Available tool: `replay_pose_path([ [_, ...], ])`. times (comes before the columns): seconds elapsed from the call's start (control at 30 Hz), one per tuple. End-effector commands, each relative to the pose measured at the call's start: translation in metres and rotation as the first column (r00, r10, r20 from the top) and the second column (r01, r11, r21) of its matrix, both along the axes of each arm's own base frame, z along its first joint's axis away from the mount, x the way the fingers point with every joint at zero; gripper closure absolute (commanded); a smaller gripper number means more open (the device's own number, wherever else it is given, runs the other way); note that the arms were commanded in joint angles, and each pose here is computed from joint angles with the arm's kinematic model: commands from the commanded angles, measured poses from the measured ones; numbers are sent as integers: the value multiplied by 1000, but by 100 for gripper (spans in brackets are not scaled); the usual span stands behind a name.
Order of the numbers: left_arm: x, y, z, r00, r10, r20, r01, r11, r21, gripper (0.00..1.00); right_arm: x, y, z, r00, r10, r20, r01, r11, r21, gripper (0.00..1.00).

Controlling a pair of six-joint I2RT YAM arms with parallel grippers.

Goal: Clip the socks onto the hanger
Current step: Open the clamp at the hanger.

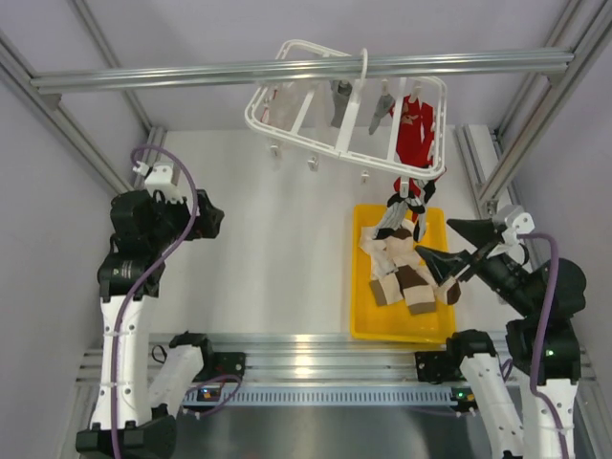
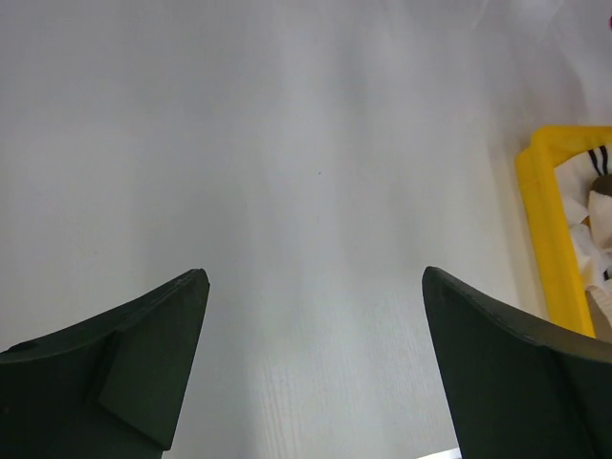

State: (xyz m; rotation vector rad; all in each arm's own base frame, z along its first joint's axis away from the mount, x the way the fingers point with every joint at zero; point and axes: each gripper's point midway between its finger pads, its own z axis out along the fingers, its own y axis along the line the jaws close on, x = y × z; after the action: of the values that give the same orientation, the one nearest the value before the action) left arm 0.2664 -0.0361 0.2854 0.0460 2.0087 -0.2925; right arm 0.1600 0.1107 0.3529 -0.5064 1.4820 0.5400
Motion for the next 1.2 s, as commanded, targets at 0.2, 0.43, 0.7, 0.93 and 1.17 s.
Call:
replay_pose_path([
  [0.2, -4, -36, 85, 952, -100, 291, 156, 972, -175, 2, 36, 22, 62, 988, 123, 94, -139, 975, 176, 18],
  [0.43, 5, -45, 86, 955, -111, 274, 182, 951, -250, 3, 56, 59, 74, 983, 147, 109, -162, 975, 152, 25],
  [0.7, -2, -50, 98, 936, -143, 322, 226, 944, -239, 3, 94, 17, 78, 978, -192, 83, 171, 962, 213, 39],
  [0.93, -6, -55, 108, 907, -187, 377, 277, 940, -200, 4, 98, -22, 84, 920, -382, 91, 354, 906, 231, 48],
  [1.17, -6, -59, 115, 884, -224, 410, 316, 933, -171, 4, 98, -41, 84, 889, -447, 103, 425, 887, 183, 48],
])
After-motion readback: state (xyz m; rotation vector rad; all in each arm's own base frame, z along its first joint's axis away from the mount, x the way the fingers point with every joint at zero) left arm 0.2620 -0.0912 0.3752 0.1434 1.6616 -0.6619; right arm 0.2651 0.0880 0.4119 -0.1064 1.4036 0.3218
